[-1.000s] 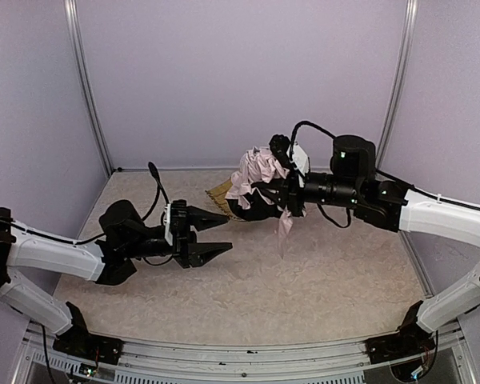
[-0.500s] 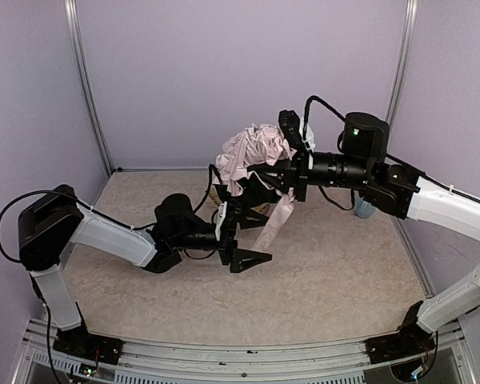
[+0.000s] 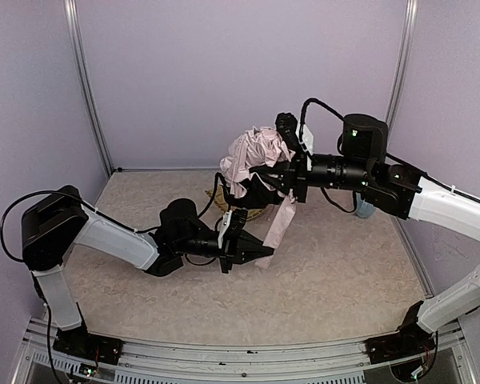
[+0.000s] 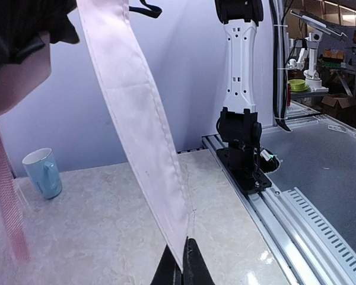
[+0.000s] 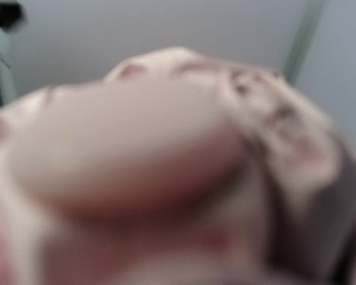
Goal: Put away the umbrella
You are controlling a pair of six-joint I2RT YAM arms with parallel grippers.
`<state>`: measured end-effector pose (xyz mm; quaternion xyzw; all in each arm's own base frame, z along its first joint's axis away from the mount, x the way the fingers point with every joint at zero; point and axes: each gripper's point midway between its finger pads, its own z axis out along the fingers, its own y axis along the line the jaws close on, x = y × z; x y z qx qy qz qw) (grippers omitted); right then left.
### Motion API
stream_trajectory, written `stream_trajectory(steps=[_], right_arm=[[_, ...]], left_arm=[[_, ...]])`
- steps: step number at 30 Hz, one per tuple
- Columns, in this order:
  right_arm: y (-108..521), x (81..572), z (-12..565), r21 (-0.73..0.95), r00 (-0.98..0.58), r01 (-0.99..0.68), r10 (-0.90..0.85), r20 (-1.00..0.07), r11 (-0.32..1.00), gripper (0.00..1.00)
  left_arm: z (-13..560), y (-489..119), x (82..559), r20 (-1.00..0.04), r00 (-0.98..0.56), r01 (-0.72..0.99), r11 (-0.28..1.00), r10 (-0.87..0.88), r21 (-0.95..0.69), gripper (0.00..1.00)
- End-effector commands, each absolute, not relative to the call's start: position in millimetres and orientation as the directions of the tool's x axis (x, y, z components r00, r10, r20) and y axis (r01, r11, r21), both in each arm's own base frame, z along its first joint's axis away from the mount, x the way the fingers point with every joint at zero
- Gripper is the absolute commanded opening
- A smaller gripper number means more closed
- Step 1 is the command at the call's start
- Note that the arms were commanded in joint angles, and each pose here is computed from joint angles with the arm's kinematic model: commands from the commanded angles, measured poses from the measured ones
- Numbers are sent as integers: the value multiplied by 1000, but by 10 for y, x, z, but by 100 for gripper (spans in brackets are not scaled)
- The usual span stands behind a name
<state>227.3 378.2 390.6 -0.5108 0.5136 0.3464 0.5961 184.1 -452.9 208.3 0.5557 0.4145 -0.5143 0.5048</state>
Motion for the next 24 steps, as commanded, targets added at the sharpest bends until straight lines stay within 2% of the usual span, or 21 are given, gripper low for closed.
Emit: stream_trajectory(steps=[1, 5, 9, 15, 19, 24], right_arm=[[3443, 2658, 4055, -256, 186, -845, -191, -964, 469, 0], [3006, 3116, 3731, -235, 28, -724, -313, -949, 648, 0], [2763, 3261, 3559, -235, -41, -679, -355, -934, 696, 0], [2823, 3111, 3584, -225, -8, -747, -347, -938, 625, 0], [2925, 2927, 3563, -212, 26, -815, -331, -943, 539, 0], [2936, 2748, 3783, -230, 100, -843, -279, -955, 487, 0]], left_arm=[[1984, -4270, 1842, -995, 99, 988, -118, 18, 97, 0], [1800, -4034, 1854, -981, 121, 992, -56, 150, 114, 0], [1410, -3860, 1952, -935, 110, 993, 4, 337, 118, 0], [879, -3577, 2251, -864, -12, 991, 120, 503, 56, 0], [747, -3503, 2466, -838, -99, 986, 167, 537, -10, 0], [626, -3513, 2586, -816, -121, 980, 199, 565, -7, 0]])
